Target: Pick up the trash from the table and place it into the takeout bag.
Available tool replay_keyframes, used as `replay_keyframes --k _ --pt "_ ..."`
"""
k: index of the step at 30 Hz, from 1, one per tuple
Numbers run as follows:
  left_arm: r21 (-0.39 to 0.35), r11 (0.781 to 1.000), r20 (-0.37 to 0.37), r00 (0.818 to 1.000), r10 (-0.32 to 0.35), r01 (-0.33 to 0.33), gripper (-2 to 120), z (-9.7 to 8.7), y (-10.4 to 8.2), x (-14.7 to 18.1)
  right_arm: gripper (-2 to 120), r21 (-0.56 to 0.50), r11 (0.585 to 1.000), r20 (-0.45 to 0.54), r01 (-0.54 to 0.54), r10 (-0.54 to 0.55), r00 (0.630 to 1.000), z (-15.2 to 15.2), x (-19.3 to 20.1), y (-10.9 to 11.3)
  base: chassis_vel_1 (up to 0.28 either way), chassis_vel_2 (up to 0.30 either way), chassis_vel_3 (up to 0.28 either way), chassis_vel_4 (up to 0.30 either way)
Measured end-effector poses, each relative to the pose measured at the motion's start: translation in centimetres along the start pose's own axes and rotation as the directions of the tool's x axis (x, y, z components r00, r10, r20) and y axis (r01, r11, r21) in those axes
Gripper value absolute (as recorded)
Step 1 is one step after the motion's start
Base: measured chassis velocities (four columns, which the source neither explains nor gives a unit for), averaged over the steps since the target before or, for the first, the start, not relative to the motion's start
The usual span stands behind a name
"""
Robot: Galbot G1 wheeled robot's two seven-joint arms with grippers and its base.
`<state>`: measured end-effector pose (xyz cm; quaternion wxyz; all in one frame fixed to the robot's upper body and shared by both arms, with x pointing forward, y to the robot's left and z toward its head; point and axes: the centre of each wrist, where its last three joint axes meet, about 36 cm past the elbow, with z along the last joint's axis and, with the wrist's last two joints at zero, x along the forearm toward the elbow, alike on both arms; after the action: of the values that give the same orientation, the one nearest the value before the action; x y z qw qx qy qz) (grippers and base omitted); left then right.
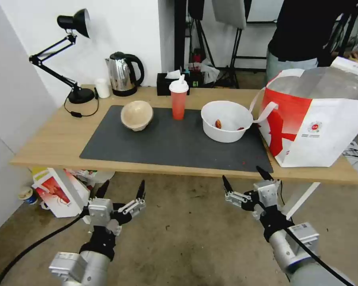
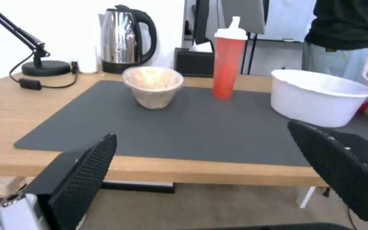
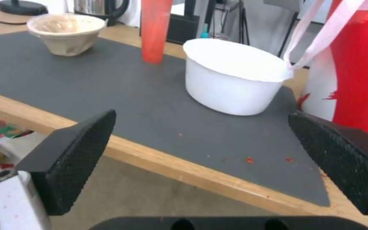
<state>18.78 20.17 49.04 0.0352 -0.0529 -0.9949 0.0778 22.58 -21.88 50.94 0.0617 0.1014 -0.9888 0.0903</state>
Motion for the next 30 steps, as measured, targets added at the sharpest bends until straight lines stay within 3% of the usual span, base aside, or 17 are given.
replay_keyframes --k 20,24,30 --pt "0.085 0.996 0.007 0.999 -0.033 0.032 100 -0.5 0.1 -1.0 100 -0.021 1.000 0.067 -0.002 0.004 0.998 -1.5 -1.5 -2.4 0.000 0.000 0.000 0.000" --pt "0.082 0.996 0.009 0.999 -0.035 0.034 100 -0.1 0.3 -1.5 100 -0.031 0.997 0.182 0.065 -0.058 0.982 -2.9 -3.3 -3.8 0.000 0.000 0.000 0.000" --pt "0.086 0.996 0.010 0.999 -0.034 0.033 100 0.0 0.3 -1.7 100 0.023 0.990 0.273 0.136 -0.137 0.952 -3.9 -5.9 -6.7 0.000 0.000 0.000 0.000"
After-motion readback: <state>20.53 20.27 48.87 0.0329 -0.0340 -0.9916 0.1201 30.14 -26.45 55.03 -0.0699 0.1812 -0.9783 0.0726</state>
